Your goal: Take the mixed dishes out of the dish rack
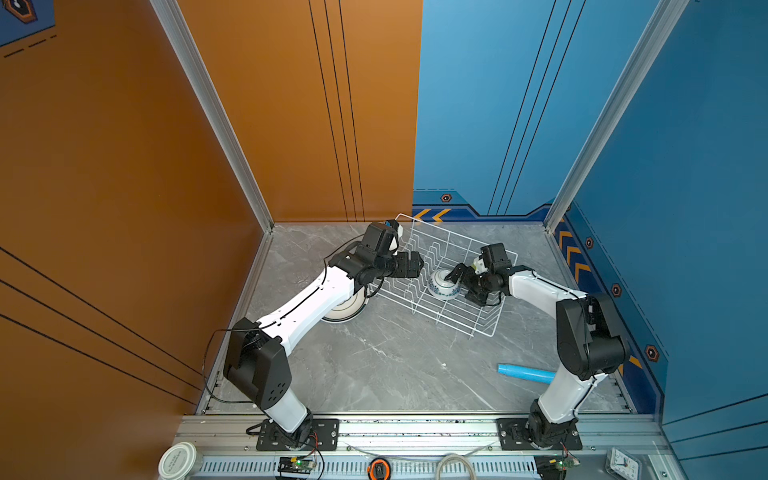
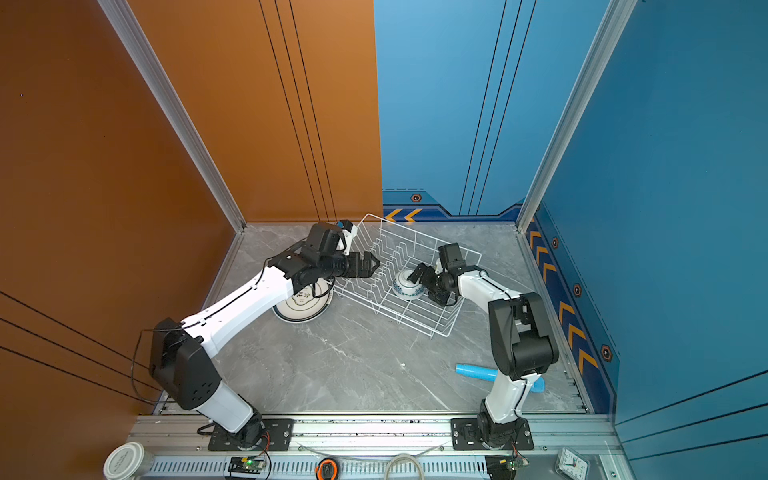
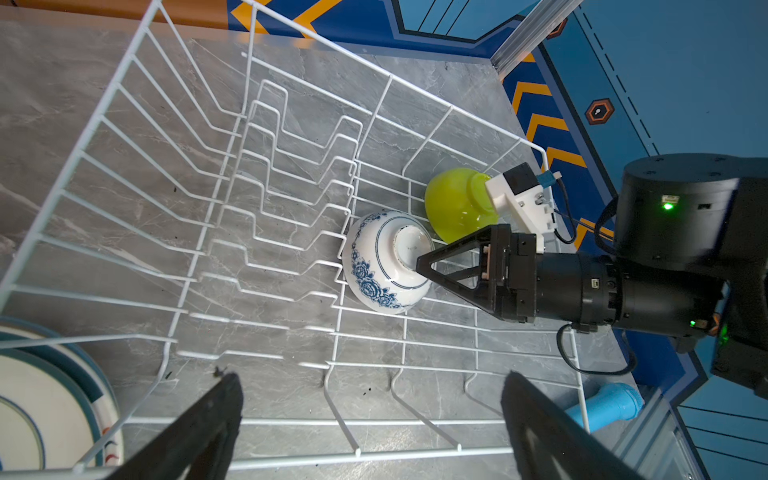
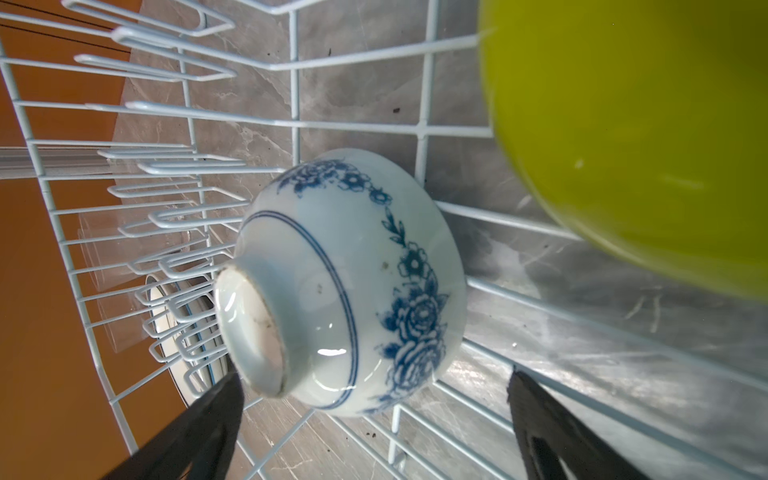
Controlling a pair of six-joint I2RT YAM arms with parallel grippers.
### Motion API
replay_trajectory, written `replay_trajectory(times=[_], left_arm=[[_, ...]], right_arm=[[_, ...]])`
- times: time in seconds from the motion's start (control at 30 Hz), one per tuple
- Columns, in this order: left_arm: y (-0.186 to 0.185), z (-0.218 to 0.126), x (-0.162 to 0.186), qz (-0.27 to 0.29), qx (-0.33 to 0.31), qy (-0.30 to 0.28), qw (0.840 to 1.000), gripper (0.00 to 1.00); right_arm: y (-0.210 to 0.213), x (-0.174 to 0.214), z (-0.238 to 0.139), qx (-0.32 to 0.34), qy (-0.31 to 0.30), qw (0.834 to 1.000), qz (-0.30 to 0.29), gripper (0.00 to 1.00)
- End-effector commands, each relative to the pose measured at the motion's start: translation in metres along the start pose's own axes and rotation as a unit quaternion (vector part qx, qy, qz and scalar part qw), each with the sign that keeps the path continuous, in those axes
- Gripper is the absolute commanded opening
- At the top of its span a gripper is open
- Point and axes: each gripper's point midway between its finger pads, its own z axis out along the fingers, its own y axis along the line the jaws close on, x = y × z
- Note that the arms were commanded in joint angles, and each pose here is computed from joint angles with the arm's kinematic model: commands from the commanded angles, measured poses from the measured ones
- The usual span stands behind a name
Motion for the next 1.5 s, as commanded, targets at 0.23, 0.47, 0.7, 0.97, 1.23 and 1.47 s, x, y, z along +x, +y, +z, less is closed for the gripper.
replay_trajectory(times=[0.23, 0.47, 0.7, 0.97, 1.23, 1.47], left_arm=[[-0.008, -0.015, -0.005, 0.001, 0.018, -0.016, 1.0, 0.98], [-0.007, -0.016, -0.004, 0.001, 0.018, -0.015, 1.0, 0.98], [-0.007, -0.016, -0.004, 0.001, 0.017, -0.016, 1.0, 0.98], [-0.005, -0.015, -0.002, -0.002, 0.016, -0.012, 1.0, 0.98], [-0.005, -0.013, -0.001, -0.003, 0.016, -0.01, 1.0, 0.98], [-0.004, -0.011, 0.002, -0.006, 0.016, -0.006, 1.0, 0.98]], right_arm=[[-0.006, -0.003, 0.008, 0.011, -0.012, 1.0, -0.002, 1.0], [-0.002, -0.011, 0.016, -0.06, -0.025, 0.997, 0.046, 1.0], [-0.007, -0.013, 0.027, -0.104, -0.04, 0.991, 0.075, 0.89], [-0.006, -0.013, 0.03, -0.114, -0.04, 0.99, 0.071, 0.82], [0.001, -0.016, 0.022, -0.129, -0.055, 0.988, 0.061, 0.71], [0.007, -0.022, 0.023, -0.162, -0.063, 0.981, 0.08, 0.63]])
